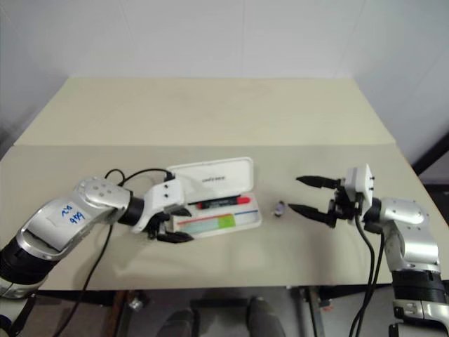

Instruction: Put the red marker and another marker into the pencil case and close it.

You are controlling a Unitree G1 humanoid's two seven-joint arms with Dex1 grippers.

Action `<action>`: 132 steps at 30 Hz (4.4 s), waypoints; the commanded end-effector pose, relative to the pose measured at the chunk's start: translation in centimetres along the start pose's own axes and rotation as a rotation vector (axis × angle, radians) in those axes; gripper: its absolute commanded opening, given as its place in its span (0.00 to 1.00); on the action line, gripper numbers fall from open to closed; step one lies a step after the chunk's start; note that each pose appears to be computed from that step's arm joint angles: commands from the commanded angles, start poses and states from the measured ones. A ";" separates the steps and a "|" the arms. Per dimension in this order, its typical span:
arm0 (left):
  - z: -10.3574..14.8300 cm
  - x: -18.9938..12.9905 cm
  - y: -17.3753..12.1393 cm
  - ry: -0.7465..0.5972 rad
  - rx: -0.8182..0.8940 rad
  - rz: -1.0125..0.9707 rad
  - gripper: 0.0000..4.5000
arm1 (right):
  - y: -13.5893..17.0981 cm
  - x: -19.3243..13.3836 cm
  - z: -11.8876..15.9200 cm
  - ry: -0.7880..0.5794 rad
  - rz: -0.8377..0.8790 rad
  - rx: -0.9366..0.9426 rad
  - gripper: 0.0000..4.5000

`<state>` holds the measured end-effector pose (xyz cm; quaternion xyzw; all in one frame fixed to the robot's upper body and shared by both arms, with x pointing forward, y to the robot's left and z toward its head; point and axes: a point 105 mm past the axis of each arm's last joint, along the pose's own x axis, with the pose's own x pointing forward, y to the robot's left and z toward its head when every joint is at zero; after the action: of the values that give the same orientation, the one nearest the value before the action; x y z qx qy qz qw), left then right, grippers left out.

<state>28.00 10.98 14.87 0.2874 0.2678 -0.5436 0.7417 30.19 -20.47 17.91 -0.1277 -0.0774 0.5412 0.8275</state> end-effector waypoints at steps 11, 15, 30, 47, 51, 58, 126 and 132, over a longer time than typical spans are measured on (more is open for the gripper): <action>4.8 -2.1 -0.5 -0.369 0.144 0.053 1.00 | 0.9 0.7 -2.6 0.175 -0.161 0.094 1.00; 4.3 -2.9 -1.4 -0.447 0.150 0.014 1.00 | 1.8 1.6 -3.1 0.193 -0.211 0.172 1.00; 1.3 -6.9 -0.7 -0.470 0.208 0.062 1.00 | 1.8 3.4 -7.0 0.291 -0.418 0.337 1.00; 1.3 -7.9 0.2 -0.488 0.213 0.147 1.00 | -0.7 2.6 -8.0 0.374 -0.514 0.269 0.39; 1.3 -8.3 0.3 -0.527 0.202 0.166 1.00 | -1.5 3.2 -5.7 0.314 -0.463 0.206 0.23; 0.9 -8.6 0.4 -0.579 0.164 0.179 1.00 | -0.2 6.2 0.9 0.095 -0.208 0.063 0.23; -2.2 -10.0 14.8 -0.579 0.098 0.402 0.01 | -0.6 4.8 3.1 -0.073 0.160 -0.046 1.00; -1.4 -7.5 15.9 -0.544 0.055 0.394 0.01 | -1.1 3.4 2.9 -0.093 0.168 -0.015 1.00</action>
<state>40.88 21.09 20.10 0.1814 0.0024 -0.4571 0.8707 32.07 -16.63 19.63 -0.1076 -0.0874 0.6133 0.7776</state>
